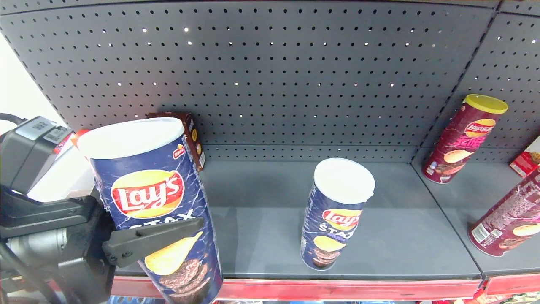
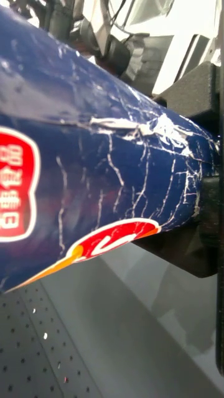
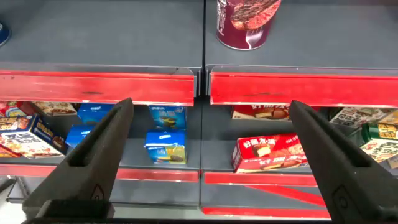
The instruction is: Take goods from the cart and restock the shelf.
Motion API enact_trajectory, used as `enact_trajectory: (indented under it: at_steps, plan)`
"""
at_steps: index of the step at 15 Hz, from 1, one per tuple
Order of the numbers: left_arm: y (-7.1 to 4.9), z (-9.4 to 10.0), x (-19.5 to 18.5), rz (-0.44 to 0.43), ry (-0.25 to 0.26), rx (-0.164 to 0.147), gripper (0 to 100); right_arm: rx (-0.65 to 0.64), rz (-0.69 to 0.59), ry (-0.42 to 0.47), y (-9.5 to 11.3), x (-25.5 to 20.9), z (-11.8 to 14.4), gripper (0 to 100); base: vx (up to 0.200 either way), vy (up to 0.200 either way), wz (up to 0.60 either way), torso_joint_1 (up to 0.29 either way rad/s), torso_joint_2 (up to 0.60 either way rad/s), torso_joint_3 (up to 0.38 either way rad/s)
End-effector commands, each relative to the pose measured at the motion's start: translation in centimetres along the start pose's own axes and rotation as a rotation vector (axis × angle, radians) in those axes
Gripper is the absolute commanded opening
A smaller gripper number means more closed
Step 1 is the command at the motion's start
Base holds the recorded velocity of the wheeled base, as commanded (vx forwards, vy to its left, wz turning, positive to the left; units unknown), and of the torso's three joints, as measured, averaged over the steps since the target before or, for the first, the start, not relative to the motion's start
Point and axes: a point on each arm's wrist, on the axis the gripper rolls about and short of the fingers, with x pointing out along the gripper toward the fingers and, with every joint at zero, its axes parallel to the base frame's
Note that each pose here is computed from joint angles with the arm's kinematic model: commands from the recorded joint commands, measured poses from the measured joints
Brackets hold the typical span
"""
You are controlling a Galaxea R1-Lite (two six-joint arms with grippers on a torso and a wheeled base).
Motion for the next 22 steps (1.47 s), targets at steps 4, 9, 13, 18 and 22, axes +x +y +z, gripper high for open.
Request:
enact_trajectory:
  at_steps: [4, 9, 13, 18, 22]
  plan:
    - [-0.8, -0.1, 0.4, -0.048, 0.003, -0.002, 0, -0.001, 0.0, 0.002, 0.0, 0.0, 0.0, 100, 0.0, 0.0, 0.0, 0.0, 0.0, 0.0]
    - [0.8, 1.4, 2.5, 0.008, -0.007, 0.014, 0, -0.001, 0.0, 0.002, 0.0, 0.0, 0.0, 100, 0.0, 0.0, 0.0, 0.0, 0.0, 0.0]
    - [0.3, 3.3, 5.8, -0.053, -0.022, 0.071, 0, -0.001, 0.0, 0.002, 0.0, 0.0, 0.0, 100, 0.0, 0.0, 0.0, 0.0, 0.0, 0.0]
    - [3.6, 2.6, 10.3, 0.036, 0.021, 0.148, 0, -0.001, 0.0, 0.002, 0.0, 0.0, 0.0, 100, 0.0, 0.0, 0.0, 0.0, 0.0, 0.0]
    - [7.2, 1.5, 14.6, 0.062, 0.03, 0.245, 0, -0.001, 0.0, 0.002, 0.0, 0.0, 0.0, 100, 0.0, 0.0, 0.0, 0.0, 0.0, 0.0]
